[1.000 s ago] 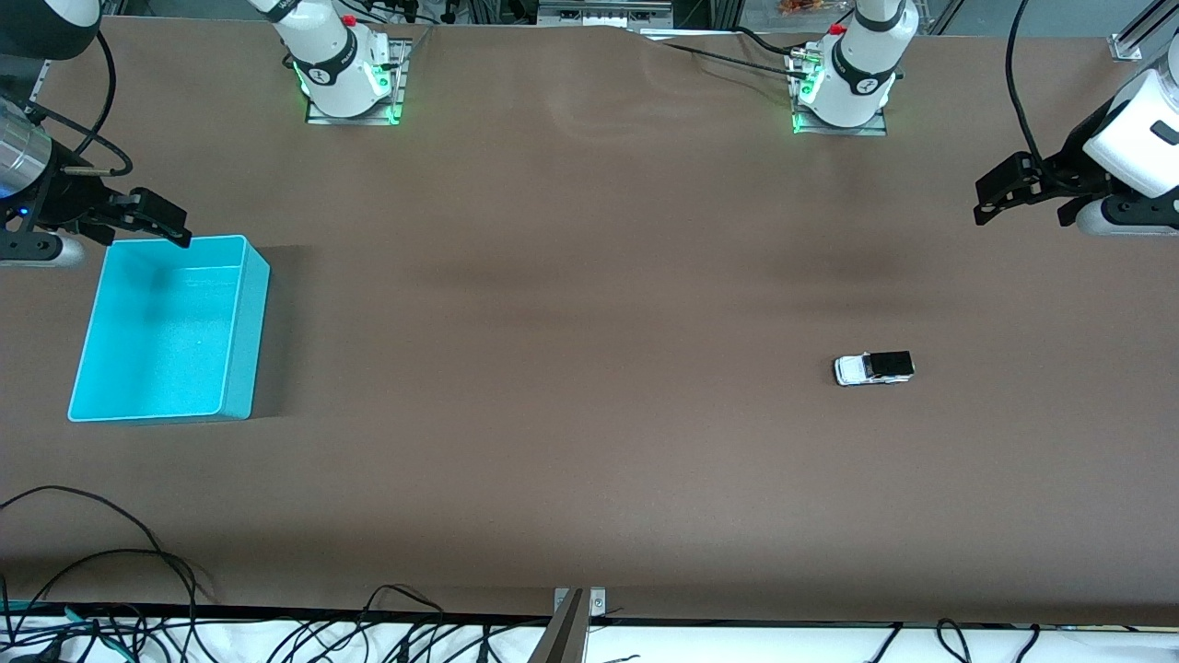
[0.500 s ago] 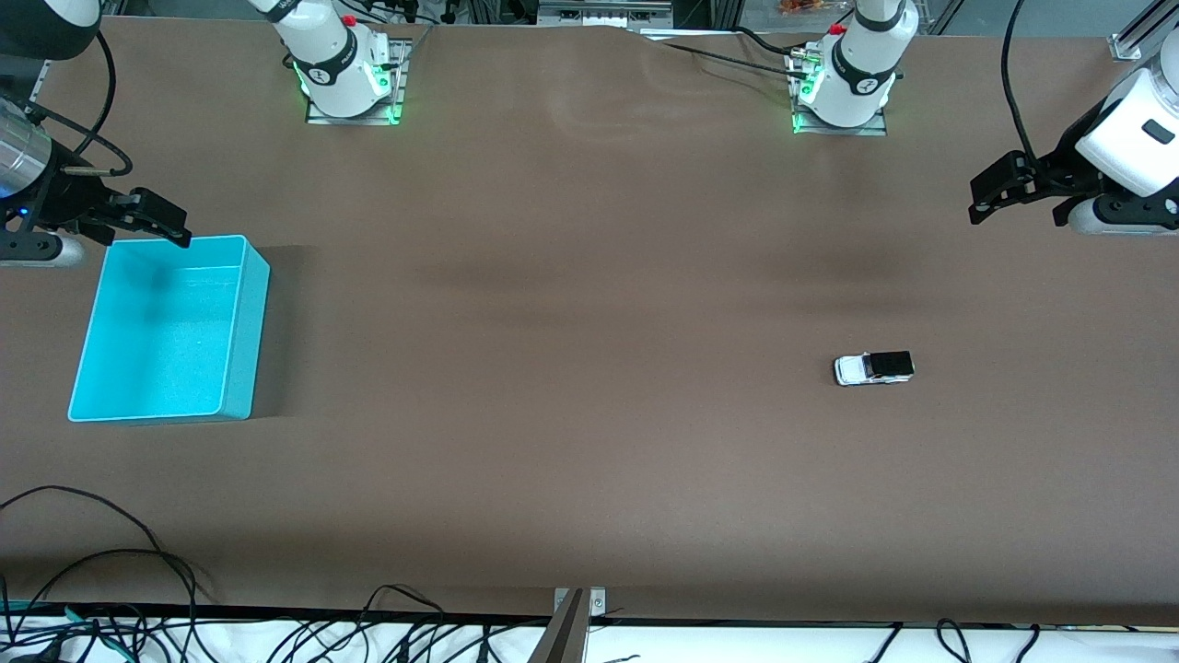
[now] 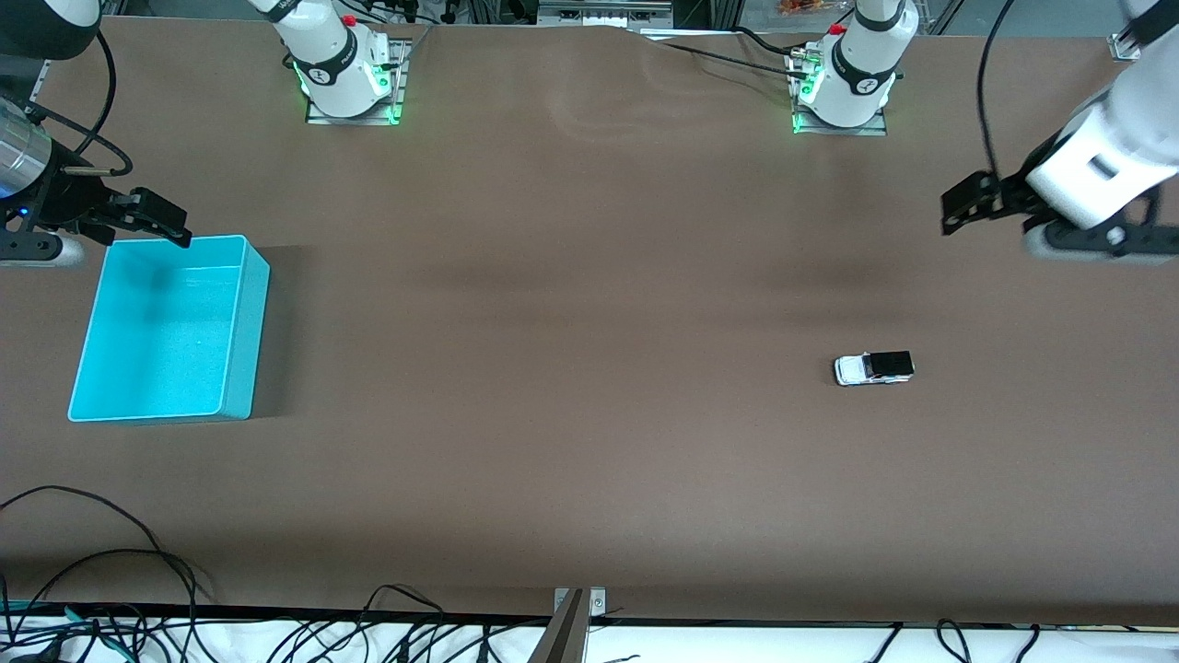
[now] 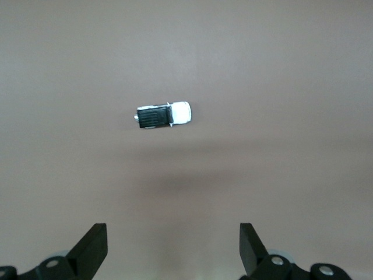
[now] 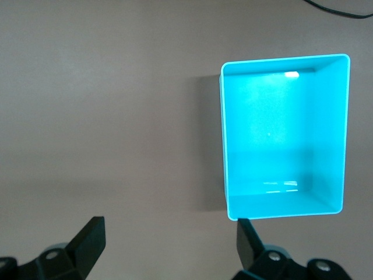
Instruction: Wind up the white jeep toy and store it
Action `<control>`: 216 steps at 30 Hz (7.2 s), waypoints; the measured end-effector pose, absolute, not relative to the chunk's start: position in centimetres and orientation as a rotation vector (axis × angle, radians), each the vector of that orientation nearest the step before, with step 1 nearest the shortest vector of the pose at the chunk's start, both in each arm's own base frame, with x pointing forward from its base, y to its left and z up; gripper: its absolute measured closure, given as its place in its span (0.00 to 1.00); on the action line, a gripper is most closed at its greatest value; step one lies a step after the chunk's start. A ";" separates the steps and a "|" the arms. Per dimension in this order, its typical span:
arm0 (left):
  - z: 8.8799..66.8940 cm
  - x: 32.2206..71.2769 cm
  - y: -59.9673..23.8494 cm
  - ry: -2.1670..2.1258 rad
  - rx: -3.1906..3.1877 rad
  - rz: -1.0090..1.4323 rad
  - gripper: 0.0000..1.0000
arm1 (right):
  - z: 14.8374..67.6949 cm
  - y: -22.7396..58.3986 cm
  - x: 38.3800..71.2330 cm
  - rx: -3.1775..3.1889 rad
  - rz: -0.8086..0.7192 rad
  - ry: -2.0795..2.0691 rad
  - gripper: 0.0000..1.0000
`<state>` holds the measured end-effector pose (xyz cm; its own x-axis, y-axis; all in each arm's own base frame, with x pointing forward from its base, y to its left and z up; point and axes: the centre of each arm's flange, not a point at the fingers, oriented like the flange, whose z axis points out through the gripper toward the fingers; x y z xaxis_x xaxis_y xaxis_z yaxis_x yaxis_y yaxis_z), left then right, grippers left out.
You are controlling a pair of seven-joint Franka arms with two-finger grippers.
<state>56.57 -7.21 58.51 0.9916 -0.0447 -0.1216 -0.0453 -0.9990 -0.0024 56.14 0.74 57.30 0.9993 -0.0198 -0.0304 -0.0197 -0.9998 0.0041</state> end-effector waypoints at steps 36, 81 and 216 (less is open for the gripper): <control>42.6 64.0 -3.5 1.628 -2.767 0.299 0.00 | 57.3 1.1 56.1 3.138 -0.048 -0.020 0.00; 21.1 60.2 -2.1 2.167 -2.265 0.128 0.00 | 57.3 1.2 56.1 3.138 -0.048 -0.020 0.00; 26.0 60.3 16.9 2.210 -2.340 0.152 0.00 | 57.3 1.1 56.1 3.143 -0.049 -0.023 0.00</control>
<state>60.31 16.90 26.00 0.0560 -0.9983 -0.0129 -0.9908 -0.0571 0.1229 56.12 1.13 57.30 0.9994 -0.0143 -0.0313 -0.0144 -0.9999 -0.0015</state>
